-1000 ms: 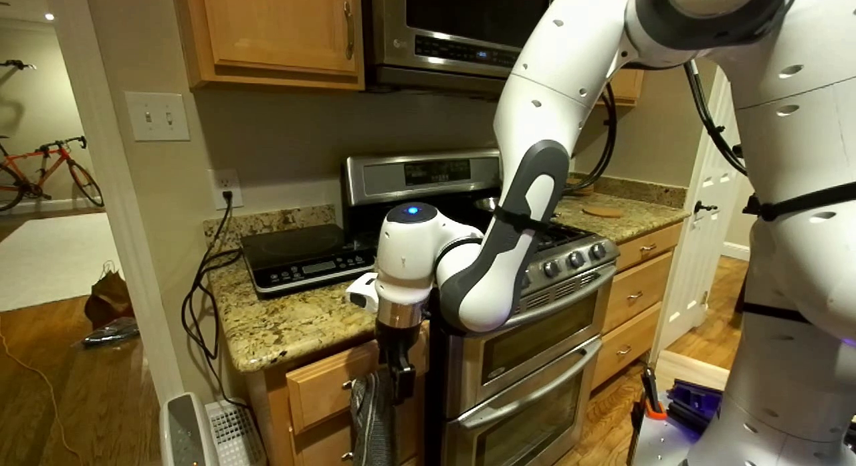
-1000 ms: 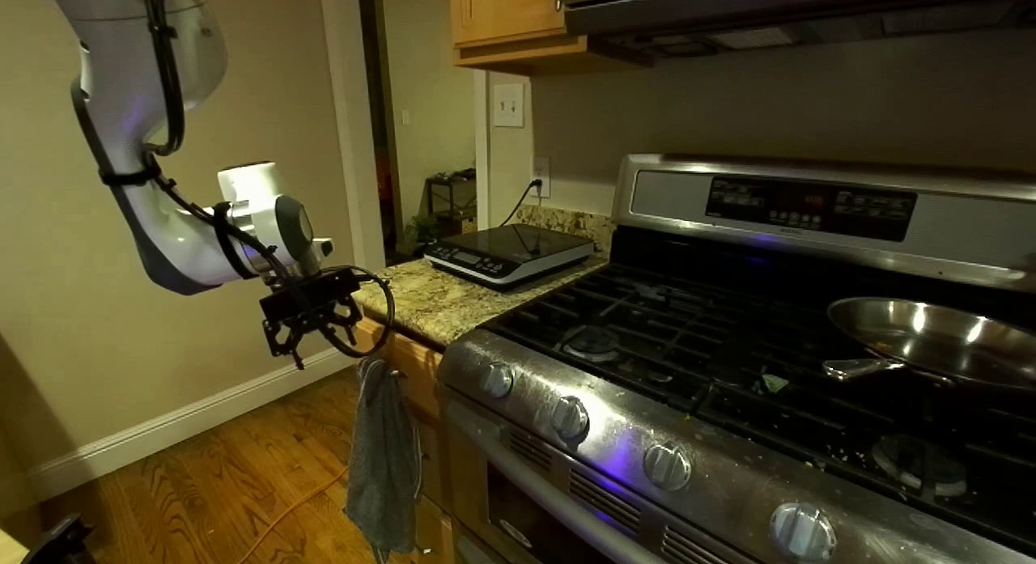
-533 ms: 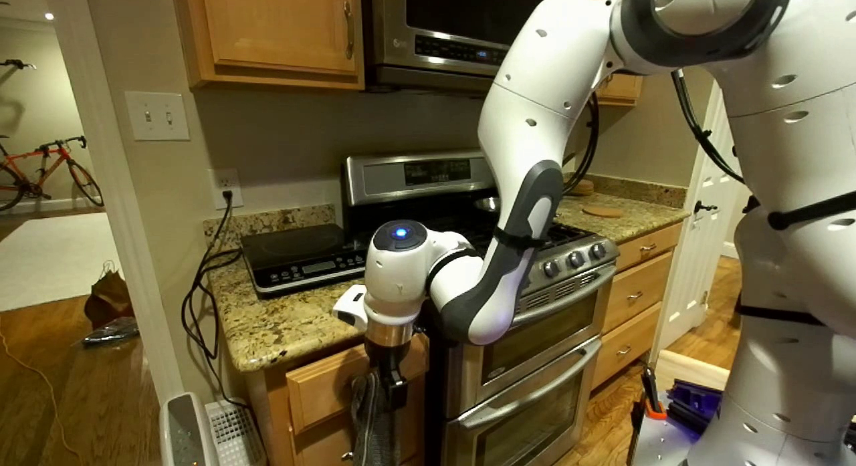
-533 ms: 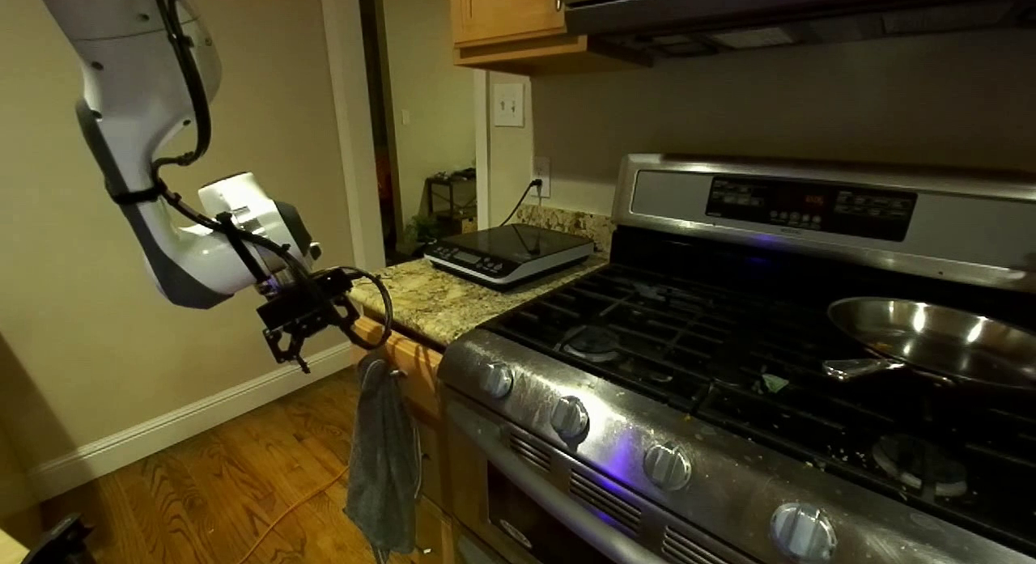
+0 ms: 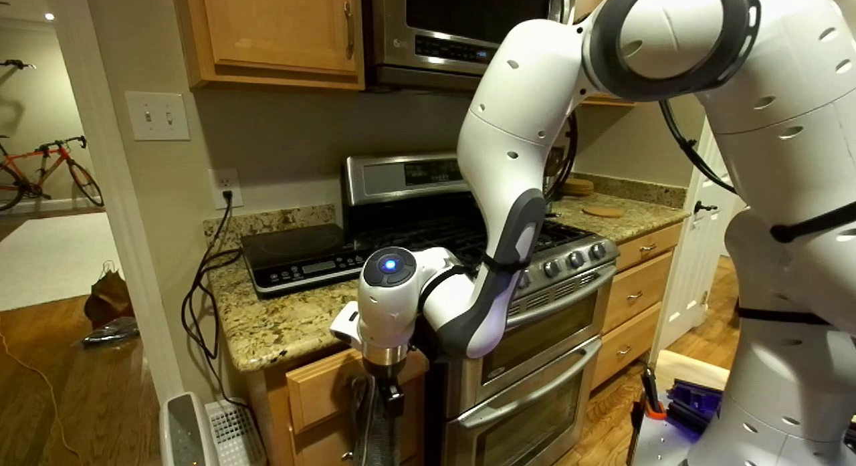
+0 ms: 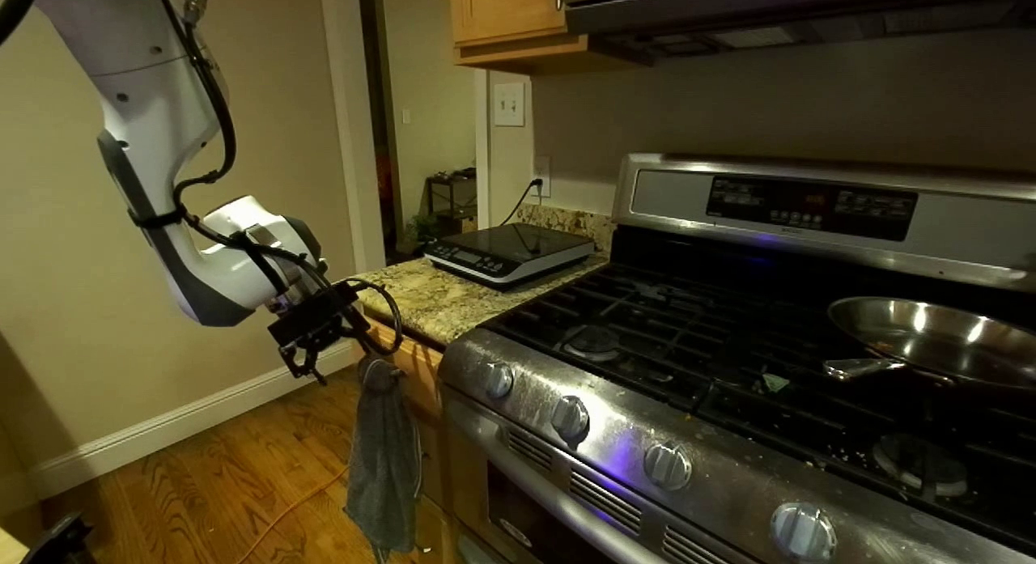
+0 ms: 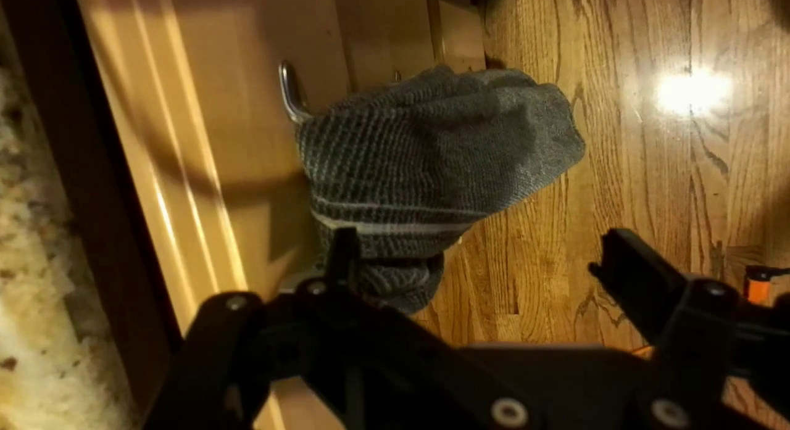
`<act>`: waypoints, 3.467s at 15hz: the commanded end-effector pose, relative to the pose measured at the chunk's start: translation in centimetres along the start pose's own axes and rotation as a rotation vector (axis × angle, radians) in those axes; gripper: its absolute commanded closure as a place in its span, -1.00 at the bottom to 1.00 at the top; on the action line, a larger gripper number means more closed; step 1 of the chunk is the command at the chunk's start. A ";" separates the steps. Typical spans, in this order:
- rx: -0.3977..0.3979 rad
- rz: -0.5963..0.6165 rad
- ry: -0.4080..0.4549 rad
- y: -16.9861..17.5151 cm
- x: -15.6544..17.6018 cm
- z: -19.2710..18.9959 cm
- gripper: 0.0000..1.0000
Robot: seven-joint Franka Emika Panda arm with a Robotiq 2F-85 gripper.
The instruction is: Open the drawer to the left of the stove
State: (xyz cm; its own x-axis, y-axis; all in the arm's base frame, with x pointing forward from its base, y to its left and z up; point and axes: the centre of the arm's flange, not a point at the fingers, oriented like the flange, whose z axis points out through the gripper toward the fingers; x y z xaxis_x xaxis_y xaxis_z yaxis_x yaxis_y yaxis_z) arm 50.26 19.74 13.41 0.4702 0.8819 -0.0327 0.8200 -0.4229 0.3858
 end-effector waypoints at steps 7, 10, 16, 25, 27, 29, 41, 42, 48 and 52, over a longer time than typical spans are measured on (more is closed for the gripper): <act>-0.046 0.040 -0.029 3.3 -1.0 2.8 -1.00; -0.035 0.045 -0.029 3.1 -1.1 3.0 -1.00; -0.034 0.051 -0.013 3.1 -0.7 2.8 -1.00; -0.024 0.038 -0.031 2.3 -0.5 2.6 -1.00; -0.024 0.037 -0.030 2.2 -0.5 2.6 -1.00; -0.024 0.037 -0.030 2.2 -0.5 2.5 -1.00; -0.045 0.000 0.012 1.9 0.7 4.7 -0.46; -0.046 -0.002 0.013 1.9 0.7 4.8 -0.43; -0.057 -0.007 0.021 2.1 0.8 4.1 0.33; -0.056 -0.009 0.029 2.2 0.9 4.1 0.81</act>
State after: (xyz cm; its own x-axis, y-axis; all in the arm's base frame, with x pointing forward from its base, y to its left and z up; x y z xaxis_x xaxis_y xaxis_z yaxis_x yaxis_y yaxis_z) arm 54.65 18.38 11.40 0.4771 0.8784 -0.0295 0.7947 -0.4168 0.4413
